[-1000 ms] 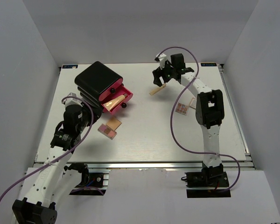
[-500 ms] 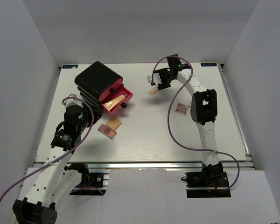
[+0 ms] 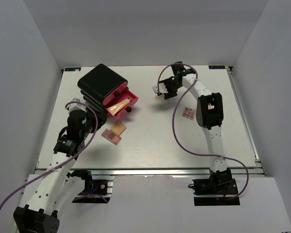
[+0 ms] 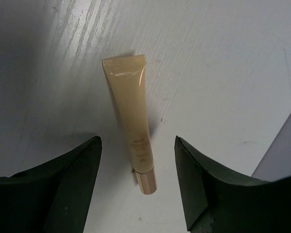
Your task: Organize the makeup
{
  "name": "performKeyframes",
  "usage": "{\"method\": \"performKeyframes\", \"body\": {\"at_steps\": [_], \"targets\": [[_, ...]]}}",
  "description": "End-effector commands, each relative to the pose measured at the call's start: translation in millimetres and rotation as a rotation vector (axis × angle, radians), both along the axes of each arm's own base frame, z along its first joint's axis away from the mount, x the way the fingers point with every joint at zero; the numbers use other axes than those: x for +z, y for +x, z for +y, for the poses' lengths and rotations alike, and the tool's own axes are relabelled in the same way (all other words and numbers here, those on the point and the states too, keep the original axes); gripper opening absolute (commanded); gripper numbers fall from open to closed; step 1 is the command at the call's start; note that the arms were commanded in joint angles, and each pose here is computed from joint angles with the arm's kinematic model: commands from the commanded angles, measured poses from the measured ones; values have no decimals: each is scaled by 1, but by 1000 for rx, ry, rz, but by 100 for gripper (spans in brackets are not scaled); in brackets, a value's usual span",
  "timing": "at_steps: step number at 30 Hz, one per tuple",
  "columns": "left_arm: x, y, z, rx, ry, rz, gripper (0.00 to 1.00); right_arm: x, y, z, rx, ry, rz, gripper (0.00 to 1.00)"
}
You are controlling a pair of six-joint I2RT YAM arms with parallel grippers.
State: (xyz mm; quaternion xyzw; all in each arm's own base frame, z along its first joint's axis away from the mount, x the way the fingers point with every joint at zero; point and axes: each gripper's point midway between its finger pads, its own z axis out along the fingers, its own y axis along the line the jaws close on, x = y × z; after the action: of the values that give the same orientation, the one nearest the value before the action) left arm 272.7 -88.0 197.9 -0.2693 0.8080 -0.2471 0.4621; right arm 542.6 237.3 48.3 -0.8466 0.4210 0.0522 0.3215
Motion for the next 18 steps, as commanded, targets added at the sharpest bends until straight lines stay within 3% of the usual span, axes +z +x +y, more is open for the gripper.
{"method": "performKeyframes", "body": {"at_steps": [1, 9, 12, 16, 18], "targets": [[4, 0, 0, -6, 7, -6, 60, -18, -3, 6, -4, -15, 42, 66], [19, -8, 15, 60, 24, -51, 63, -43, -39, -12, 31, -114, 172, 47], [20, -7, 15, 62, 30, -49, 63, -47, -65, -22, 59, -156, 262, 36], [22, -5, 15, 61, 36, -56, 63, -42, -97, -31, 83, -187, 339, 6], [22, -4, 15, 61, 33, -60, 64, -51, -108, -35, 75, -189, 356, 3]]}}
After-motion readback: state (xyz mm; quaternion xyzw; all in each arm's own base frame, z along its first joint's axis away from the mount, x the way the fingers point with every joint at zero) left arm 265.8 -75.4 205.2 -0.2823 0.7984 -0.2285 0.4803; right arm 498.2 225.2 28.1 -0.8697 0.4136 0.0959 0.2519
